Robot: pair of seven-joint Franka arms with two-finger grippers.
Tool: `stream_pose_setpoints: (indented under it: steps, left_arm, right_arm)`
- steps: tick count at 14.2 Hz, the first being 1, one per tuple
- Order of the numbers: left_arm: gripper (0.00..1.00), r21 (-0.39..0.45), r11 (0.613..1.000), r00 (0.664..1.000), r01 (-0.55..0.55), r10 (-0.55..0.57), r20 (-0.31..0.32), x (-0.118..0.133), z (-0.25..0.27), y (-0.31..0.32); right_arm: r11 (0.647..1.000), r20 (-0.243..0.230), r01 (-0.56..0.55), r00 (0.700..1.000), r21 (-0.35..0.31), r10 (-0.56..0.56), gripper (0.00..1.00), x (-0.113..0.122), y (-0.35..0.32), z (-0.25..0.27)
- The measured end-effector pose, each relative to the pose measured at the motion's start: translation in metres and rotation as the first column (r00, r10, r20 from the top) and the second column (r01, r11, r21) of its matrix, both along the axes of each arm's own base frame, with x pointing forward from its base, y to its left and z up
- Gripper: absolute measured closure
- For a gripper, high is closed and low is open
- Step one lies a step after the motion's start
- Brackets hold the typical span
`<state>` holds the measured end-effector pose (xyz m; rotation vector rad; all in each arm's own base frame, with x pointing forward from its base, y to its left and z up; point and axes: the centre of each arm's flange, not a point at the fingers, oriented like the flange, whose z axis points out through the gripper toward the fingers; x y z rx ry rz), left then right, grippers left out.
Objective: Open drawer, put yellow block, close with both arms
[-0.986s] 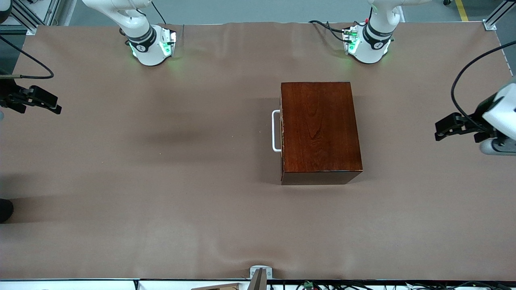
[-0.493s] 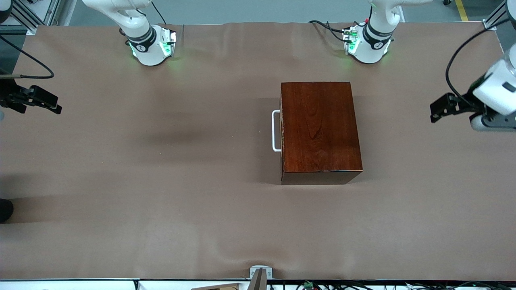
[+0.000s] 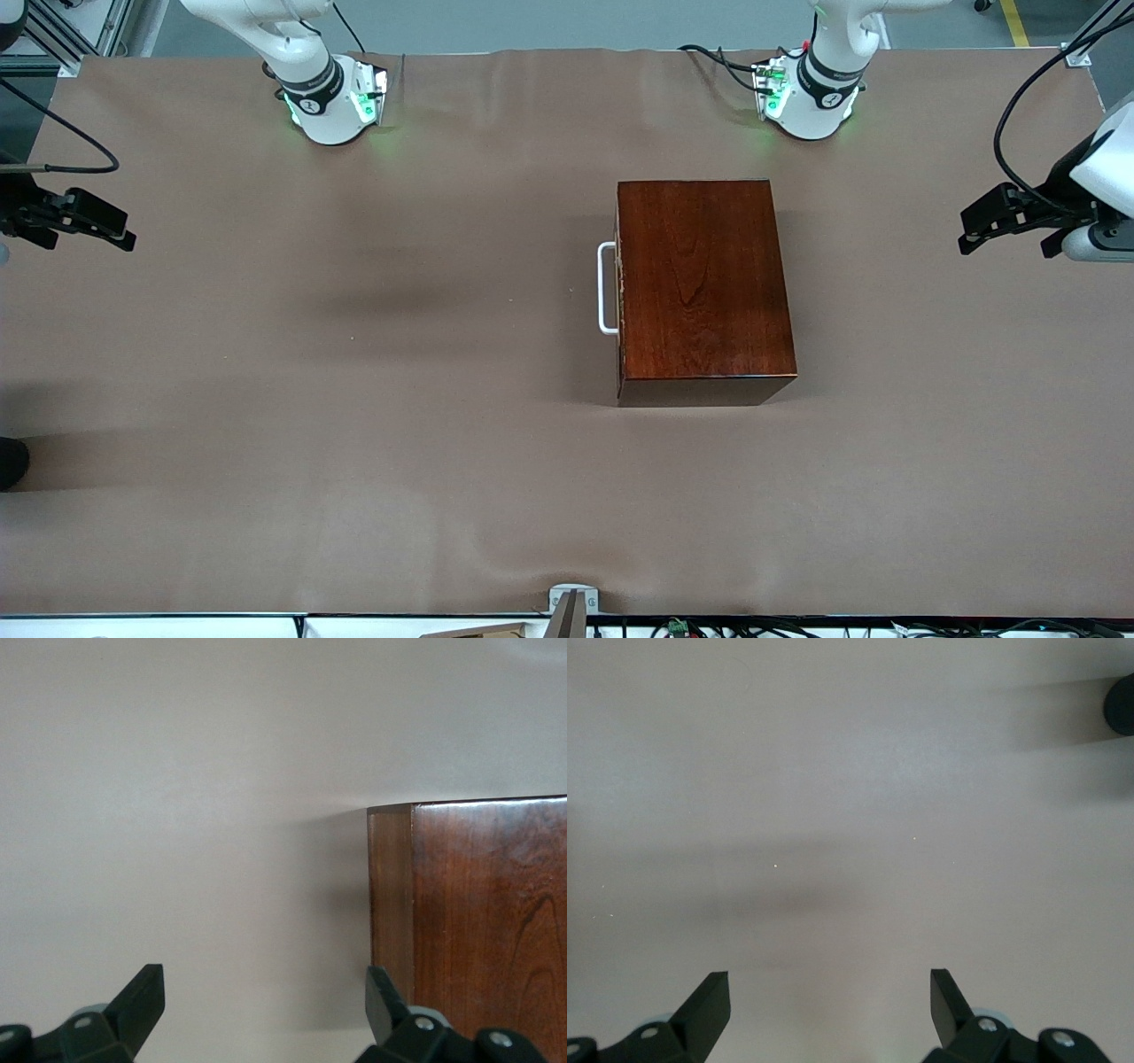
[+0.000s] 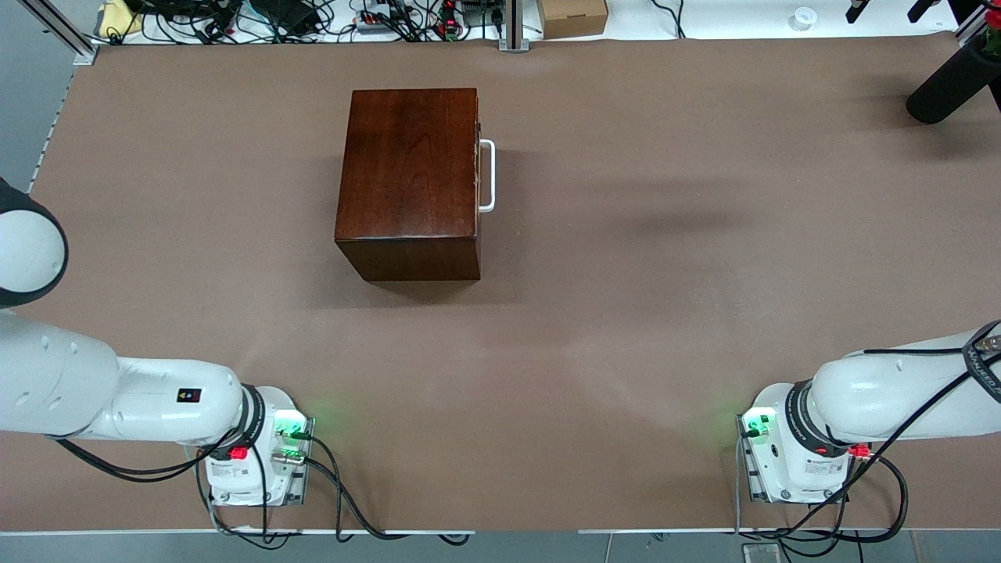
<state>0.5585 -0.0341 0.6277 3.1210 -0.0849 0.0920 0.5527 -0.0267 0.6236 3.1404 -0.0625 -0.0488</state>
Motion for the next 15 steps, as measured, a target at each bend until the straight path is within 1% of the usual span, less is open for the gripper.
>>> stream_pose_setpoints:
  steps: [4, 15]
  left_arm:
    - [0.00, -0.003, 0.999, 0.999, -0.032, 0.032, 0.002, 0.0003, -0.0004, -0.0028]
    - [0.00, -0.003, 1.000, 1.000, -0.028, 0.028, 0.004, 0.0004, -0.0008, -0.0052]
  right_arm:
    - [1.000, 0.000, 0.000, 1.000, 0.000, 0.000, 0.00, 0.0000, 0.0000, 0.0000]
    - [1.000, 0.000, 0.000, 1.000, 0.000, 0.000, 0.00, 0.0000, 0.0002, 0.0000]
